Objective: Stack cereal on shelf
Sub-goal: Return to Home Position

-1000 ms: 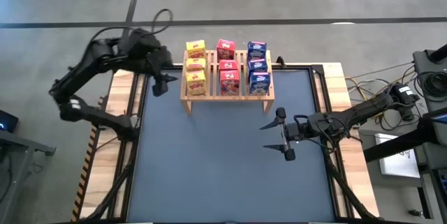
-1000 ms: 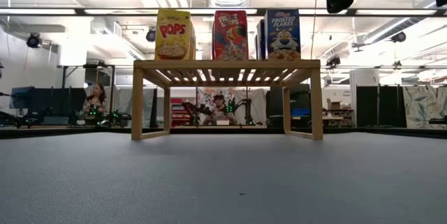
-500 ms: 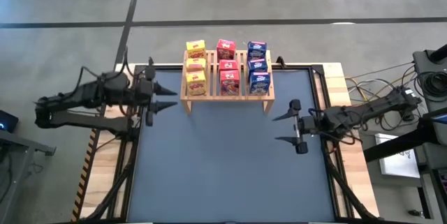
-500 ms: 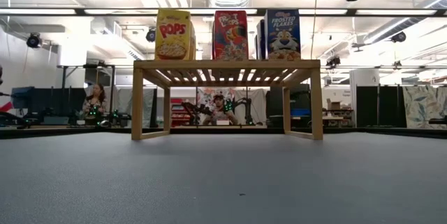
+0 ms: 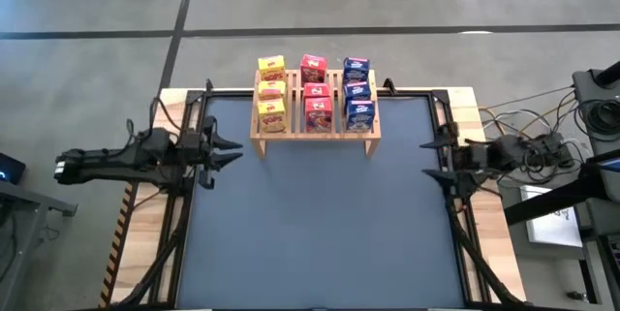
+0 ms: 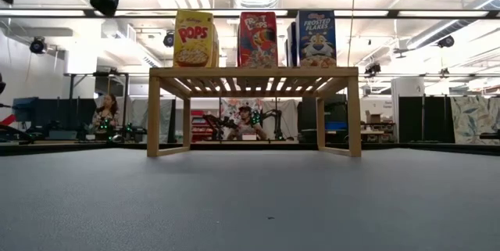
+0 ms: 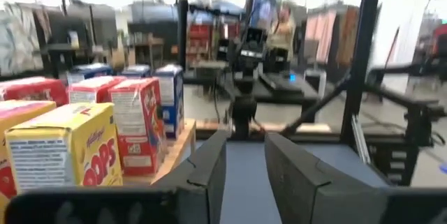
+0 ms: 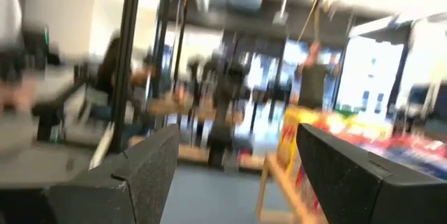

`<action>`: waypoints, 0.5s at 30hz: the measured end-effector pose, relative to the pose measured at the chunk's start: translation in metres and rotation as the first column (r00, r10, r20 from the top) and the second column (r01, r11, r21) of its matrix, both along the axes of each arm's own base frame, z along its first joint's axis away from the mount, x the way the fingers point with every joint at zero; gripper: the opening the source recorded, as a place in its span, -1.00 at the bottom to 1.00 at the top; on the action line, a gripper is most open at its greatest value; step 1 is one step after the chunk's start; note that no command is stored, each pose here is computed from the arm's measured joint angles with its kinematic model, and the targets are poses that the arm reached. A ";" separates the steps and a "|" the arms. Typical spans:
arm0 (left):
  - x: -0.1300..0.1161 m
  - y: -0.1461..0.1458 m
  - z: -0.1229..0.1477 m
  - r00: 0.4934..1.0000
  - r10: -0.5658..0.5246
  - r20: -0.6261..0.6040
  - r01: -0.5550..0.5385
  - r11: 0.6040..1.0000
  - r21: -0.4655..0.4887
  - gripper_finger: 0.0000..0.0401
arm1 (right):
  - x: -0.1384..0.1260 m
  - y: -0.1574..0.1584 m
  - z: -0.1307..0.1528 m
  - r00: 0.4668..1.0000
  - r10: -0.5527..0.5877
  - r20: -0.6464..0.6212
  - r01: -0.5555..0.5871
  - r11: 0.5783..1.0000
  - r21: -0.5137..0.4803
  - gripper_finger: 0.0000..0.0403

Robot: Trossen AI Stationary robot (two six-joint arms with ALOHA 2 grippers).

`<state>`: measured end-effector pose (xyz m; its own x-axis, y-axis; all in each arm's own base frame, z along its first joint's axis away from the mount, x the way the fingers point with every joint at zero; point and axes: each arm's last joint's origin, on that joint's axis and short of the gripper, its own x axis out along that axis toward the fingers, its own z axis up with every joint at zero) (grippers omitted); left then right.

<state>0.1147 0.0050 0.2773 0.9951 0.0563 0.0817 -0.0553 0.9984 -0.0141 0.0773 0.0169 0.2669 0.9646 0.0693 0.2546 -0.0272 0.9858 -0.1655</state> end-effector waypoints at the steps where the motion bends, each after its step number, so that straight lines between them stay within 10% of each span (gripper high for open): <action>1: 0.000 0.000 -0.006 1.000 0.000 0.026 0.000 1.000 0.001 -0.60 | -0.003 -0.001 -0.001 1.000 0.001 0.026 -0.001 1.000 0.008 0.35; 15: -0.009 0.000 -0.039 0.998 -0.005 0.063 0.007 1.000 -0.026 -0.61 | -0.002 -0.003 -0.027 0.997 -0.065 -0.030 0.067 0.997 0.036 -0.12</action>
